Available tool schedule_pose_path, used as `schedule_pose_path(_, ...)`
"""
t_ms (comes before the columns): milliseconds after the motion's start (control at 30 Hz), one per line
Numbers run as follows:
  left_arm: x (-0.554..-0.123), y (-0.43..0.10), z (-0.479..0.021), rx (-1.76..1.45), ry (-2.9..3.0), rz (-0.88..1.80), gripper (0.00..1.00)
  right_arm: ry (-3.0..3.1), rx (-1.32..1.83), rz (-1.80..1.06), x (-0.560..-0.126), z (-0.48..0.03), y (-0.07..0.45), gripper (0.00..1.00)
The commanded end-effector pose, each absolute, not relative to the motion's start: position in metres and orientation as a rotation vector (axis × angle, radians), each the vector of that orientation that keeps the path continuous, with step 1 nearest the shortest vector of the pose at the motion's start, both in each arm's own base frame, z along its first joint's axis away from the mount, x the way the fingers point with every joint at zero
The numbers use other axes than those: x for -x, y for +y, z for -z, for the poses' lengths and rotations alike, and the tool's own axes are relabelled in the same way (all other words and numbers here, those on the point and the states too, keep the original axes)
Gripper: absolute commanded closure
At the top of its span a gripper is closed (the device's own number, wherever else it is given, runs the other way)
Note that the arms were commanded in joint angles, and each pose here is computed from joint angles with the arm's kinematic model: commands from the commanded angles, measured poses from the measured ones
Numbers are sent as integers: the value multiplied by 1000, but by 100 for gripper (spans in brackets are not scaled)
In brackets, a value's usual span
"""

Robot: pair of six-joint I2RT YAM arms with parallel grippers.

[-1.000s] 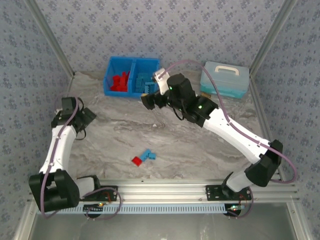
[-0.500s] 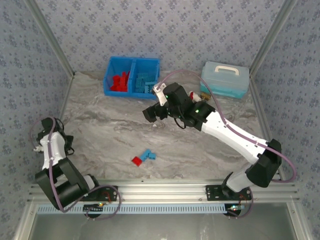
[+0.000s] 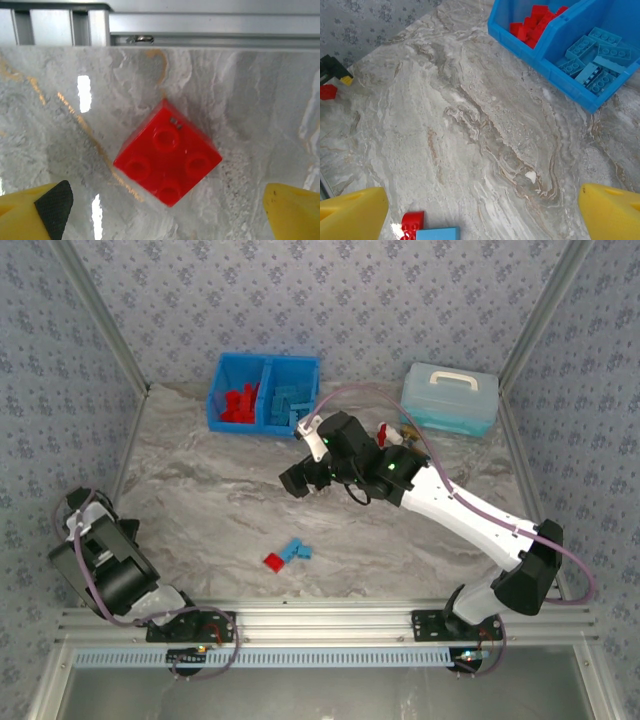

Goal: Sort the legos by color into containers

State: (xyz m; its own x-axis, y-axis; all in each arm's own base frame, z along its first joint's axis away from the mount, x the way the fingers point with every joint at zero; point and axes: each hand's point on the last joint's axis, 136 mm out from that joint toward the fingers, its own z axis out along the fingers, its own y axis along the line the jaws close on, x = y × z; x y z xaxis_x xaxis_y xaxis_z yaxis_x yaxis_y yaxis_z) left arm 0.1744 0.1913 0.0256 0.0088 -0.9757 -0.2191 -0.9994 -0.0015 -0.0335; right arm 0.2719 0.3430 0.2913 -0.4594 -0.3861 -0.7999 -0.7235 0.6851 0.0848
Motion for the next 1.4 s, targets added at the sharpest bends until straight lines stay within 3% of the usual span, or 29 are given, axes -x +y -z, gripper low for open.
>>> schedule_pose_path(0, -190, 205, -27, 2030, 2061, -152, 1, 2079, 854, -547, -264, -310, 340, 0)
schedule_pose_path(367, -191, 203, -3, 2085, 2078, -72, 46, 2100, 850, -499, -261, -312, 333, 0)
schedule_pose_path(567, -191, 197, -14, 2064, 2075, -36, 58, 2091, 841, -508, -260, -315, 336, 0)
schedule_pose_path(767, -215, 170, -56, 1906, 2069, 100, 66, 2096, 816, -508, -262, -315, 336, 0)
schedule_pose_path(967, -289, 93, -140, 1474, 2133, 206, 67, 2113, 771, -498, -266, -308, 334, 0)
schedule_pose_path(1133, -396, -8, -207, 990, 2253, 239, 65, 2138, 706, -476, -269, -302, 328, 0)
schedule_pose_path(1233, -457, -55, -218, 796, 2354, 193, 66, 2151, 671, -464, -269, -301, 322, 0)
schedule_pose_path(1367, -530, -72, -208, 727, 2394, 124, 66, 2152, 619, -452, -264, -305, 310, 0)
